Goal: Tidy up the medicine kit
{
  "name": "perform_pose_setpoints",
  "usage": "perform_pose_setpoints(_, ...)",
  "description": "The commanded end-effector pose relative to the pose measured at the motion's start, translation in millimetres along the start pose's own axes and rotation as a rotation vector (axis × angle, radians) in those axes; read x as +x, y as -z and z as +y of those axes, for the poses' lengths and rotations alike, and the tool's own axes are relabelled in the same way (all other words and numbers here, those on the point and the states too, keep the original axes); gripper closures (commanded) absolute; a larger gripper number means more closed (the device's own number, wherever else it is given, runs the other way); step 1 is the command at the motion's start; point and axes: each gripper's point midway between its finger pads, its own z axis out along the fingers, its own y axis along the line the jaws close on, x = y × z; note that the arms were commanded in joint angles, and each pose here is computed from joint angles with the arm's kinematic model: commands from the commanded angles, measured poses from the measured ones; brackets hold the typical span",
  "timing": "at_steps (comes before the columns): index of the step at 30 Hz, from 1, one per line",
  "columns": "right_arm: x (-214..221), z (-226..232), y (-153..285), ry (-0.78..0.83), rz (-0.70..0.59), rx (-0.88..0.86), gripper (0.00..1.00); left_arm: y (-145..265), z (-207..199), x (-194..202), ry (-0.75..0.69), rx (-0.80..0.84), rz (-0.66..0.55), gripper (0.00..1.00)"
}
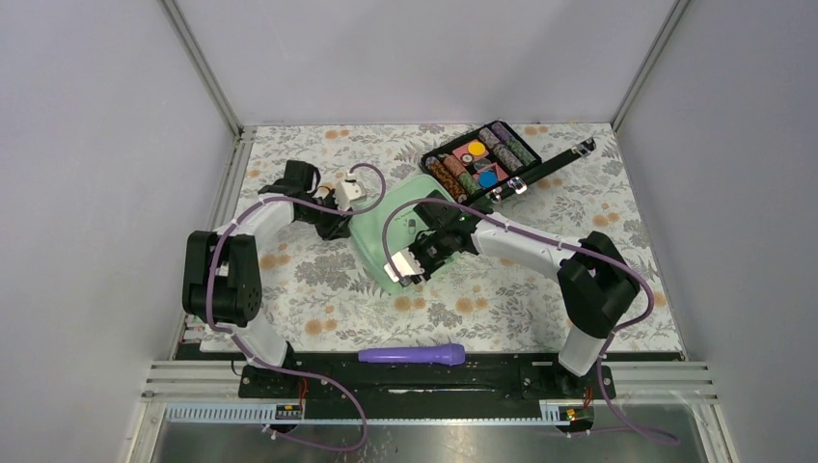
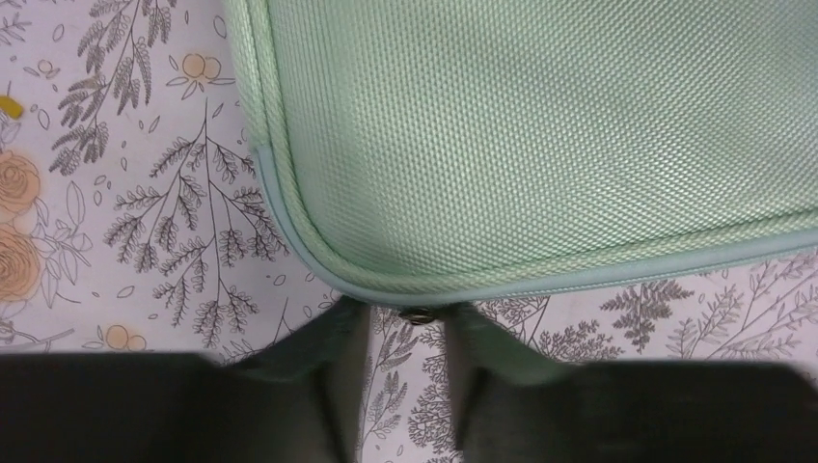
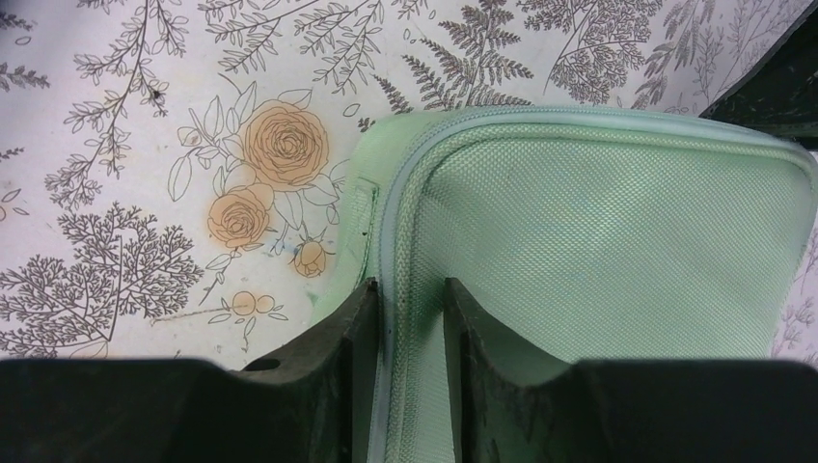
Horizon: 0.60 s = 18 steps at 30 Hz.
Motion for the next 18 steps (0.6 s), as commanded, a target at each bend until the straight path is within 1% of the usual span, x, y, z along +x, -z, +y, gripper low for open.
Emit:
perform_pose_setpoints(1, 4, 26, -9, -0.167, -0.007, -0.081, 0.65, -4, 11, -29, -0.032, -0.064, -0.077, 0.89)
perform_pose_setpoints(2, 3, 24, -9, -0.181, -0.009, -0.074, 0.65, -2, 10, -29, -0.031, -0.057, -0.073, 0.99)
perform_pose_setpoints(3, 3, 23, -10, -0.199, -0.013, -0.072, 0.65, 2, 8, -28, -0.020, -0.044, -0.068, 1.00)
perform_pose_setpoints(7, -1, 15, -13, -0.284, -0.034, -0.051, 0.65, 20, -3, -16, -0.023, -0.008, -0.028, 1.00)
perform_pose_setpoints(10, -6, -3, -16, -0.419, -0.047, -0.013, 0.65, 37, -11, -8, -0.009, 0.010, 0.021, 1.00)
perform_pose_setpoints(12, -11, -14, -17, -0.478, -0.067, 0.003, 0.65, 44, -17, -5, 0.011, 0.024, 0.041, 1.00)
perform_pose_setpoints(14, -14, -21, -19, -0.510, -0.091, 0.021, 0.65, 47, -24, -2, 0.065, 0.026, 0.046, 1.00)
perform_pose_setpoints(16, -17, -23, -21, -0.525, -0.106, 0.025, 0.66, 45, -23, 0, 0.163, -0.012, 0.043, 1.00)
perform_pose_setpoints(17, -18, -22, -21, -0.529, -0.111, 0.022, 0.65, 44, -16, 0, 0.228, -0.058, 0.034, 0.90)
perform_pose_setpoints(18, -20, -21, -21, -0.526, -0.118, 0.017, 0.65, 43, -9, -4, 0.292, -0.093, 0.001, 0.77)
